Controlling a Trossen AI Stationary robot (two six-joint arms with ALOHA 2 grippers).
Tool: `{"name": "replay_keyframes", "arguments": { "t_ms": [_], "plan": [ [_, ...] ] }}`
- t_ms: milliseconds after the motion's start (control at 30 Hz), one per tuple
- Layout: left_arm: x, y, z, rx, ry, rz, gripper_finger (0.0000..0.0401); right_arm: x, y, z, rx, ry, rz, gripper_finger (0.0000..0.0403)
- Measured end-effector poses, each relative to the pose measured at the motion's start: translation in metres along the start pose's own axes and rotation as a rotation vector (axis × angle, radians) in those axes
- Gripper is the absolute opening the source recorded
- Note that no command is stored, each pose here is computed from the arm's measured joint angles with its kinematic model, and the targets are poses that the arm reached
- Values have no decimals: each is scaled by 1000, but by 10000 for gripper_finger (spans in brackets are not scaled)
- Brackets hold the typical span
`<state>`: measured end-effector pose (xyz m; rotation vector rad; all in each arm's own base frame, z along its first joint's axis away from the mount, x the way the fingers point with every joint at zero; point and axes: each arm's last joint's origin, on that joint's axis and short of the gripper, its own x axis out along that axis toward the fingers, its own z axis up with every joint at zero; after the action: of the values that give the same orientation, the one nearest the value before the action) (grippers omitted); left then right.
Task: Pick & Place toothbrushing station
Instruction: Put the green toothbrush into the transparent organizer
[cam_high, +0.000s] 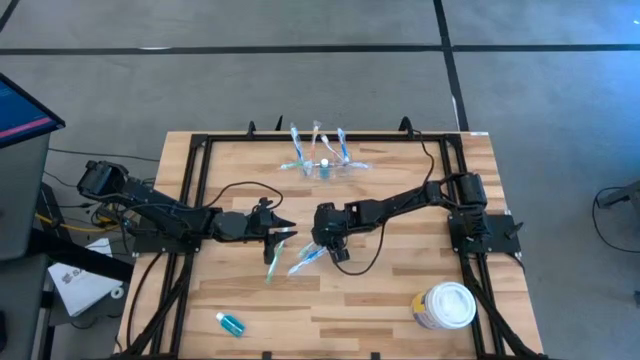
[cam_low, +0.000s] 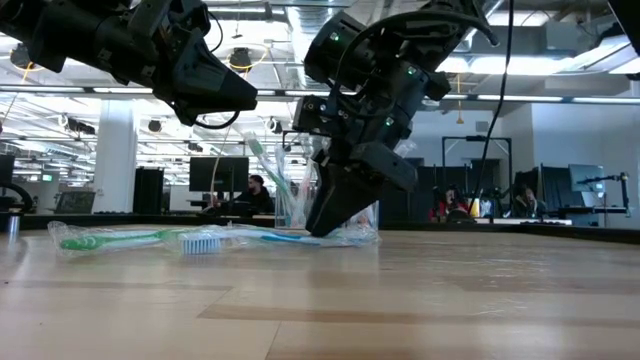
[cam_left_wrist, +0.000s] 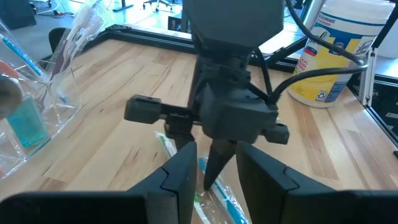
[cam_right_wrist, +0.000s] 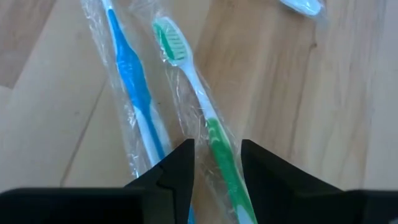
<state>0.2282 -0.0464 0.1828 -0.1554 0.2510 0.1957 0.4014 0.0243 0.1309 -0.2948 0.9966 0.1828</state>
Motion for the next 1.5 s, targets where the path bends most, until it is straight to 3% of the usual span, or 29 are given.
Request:
{"name": "replay_keyframes", "arguments": {
  "t_ms": [600, 933, 1500],
  "plan": [
    [0, 0, 0, 0, 0, 0, 106, 0, 1, -3, 3, 31, -1, 111],
    [0, 0, 0, -17, 0, 0, 106, 0, -2, -4, 24, 33, -6, 8],
    [0, 0, 0, -18, 0, 0, 106, -7, 0, 4, 51, 59, -21, 0]
  ]
}}
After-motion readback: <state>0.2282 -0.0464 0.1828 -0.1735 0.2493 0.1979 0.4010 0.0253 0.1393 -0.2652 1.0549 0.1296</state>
